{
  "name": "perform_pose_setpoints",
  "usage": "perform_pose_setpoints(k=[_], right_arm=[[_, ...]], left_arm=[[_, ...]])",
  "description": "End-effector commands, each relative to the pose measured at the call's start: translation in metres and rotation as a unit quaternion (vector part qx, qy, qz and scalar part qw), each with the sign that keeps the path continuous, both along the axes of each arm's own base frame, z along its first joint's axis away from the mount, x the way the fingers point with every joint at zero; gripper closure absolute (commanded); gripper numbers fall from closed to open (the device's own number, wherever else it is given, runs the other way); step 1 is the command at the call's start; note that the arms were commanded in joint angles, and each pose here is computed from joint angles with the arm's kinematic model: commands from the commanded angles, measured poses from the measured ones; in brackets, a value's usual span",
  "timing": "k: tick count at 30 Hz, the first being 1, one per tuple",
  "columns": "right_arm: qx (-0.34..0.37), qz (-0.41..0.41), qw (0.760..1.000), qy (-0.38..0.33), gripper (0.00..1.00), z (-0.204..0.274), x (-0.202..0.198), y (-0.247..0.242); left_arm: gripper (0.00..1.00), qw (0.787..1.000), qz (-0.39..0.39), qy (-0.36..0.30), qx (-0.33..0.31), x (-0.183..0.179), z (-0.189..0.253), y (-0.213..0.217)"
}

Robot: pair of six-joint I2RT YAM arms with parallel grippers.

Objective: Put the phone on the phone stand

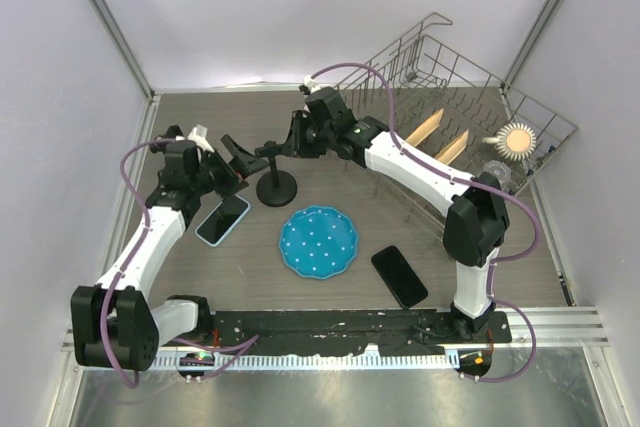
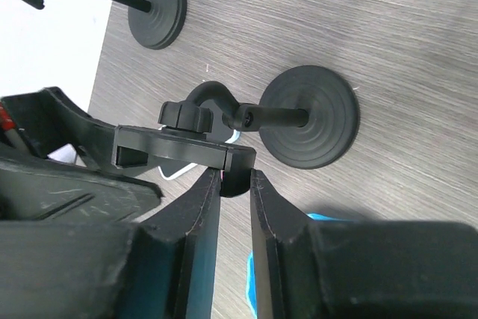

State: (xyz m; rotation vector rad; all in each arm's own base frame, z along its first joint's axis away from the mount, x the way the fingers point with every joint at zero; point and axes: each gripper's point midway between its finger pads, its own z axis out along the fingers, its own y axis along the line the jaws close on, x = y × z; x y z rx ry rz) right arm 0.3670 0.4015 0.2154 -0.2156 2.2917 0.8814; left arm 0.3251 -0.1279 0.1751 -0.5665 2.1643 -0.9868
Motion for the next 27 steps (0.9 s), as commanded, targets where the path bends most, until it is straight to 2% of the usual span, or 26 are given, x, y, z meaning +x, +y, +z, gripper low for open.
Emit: perform_pose_setpoints(k=[1,2,3,5,7,8,10,11,13,14,16,17,19,20,21,25,27], right_arm=[[-0.009,0.006,0.999,-0.050,0.91,0.030,0.011,-0.003],[-0.012,0.011,0.999,-0.049,0.87,0.030,0.009,-0.004],[-0.009,0.015,0.998,-0.054,0.76,0.036,0.007,-0.005],[-0.014,0.018,0.998,-0.061,0.63,0.038,0.004,-0.008],[-0.014,0.023,0.997,-0.072,0.57,0.047,-0.003,-0.013],[-0.014,0.028,0.997,-0.076,0.50,0.050,-0.007,-0.014],[-0.017,0.035,0.996,-0.085,0.44,0.055,-0.016,-0.022],[-0.019,0.038,0.995,-0.088,0.40,0.057,-0.019,-0.024],[-0.027,0.049,0.994,-0.092,0.38,0.060,-0.034,-0.034],[-0.038,0.058,0.993,-0.101,0.36,0.059,-0.039,-0.037],[-0.062,0.070,0.991,-0.095,0.34,0.041,-0.056,-0.050],[-0.063,0.077,0.989,-0.108,0.32,0.049,-0.066,-0.059],[-0.093,0.087,0.988,-0.082,0.30,0.018,-0.084,-0.076],[-0.099,0.080,0.988,-0.088,0.29,0.021,-0.092,-0.088],[-0.122,0.083,0.987,-0.066,0.28,-0.004,-0.104,-0.099],[-0.189,0.067,0.980,-0.019,0.24,-0.043,-0.143,-0.145],[-0.187,0.050,0.981,0.002,0.21,-0.050,-0.161,-0.159]], left_arm=[[0.00,0.998,-0.030,-0.050,0.006,0.010,0.034,-0.004],[0.00,0.998,-0.035,-0.060,-0.001,0.014,0.043,-0.007],[0.00,0.997,-0.042,-0.063,-0.010,0.014,0.047,-0.010],[0.00,0.996,-0.052,-0.070,-0.035,0.017,0.054,-0.017],[0.00,0.995,-0.052,-0.068,-0.041,0.019,0.054,-0.018],[0.03,0.996,-0.050,-0.067,-0.043,0.023,0.052,-0.018],[0.09,0.995,-0.052,-0.064,-0.047,0.026,0.050,-0.020],[0.16,0.996,-0.053,-0.059,-0.049,0.028,0.046,-0.020],[0.22,0.996,-0.052,-0.059,-0.049,0.029,0.045,-0.020],[0.29,0.996,-0.051,-0.057,-0.050,0.030,0.044,-0.020],[0.36,0.996,-0.052,-0.061,-0.049,0.030,0.046,-0.020],[0.40,0.996,-0.053,-0.061,-0.048,0.030,0.046,-0.020],[0.48,0.996,-0.057,-0.059,-0.042,0.029,0.043,-0.020],[0.50,0.996,-0.056,-0.060,-0.040,0.030,0.043,-0.019],[0.51,0.996,-0.055,-0.060,-0.037,0.031,0.042,-0.019],[0.58,0.996,-0.055,-0.053,-0.035,0.031,0.034,-0.018],[0.64,0.996,-0.057,-0.048,-0.040,0.031,0.030,-0.018]])
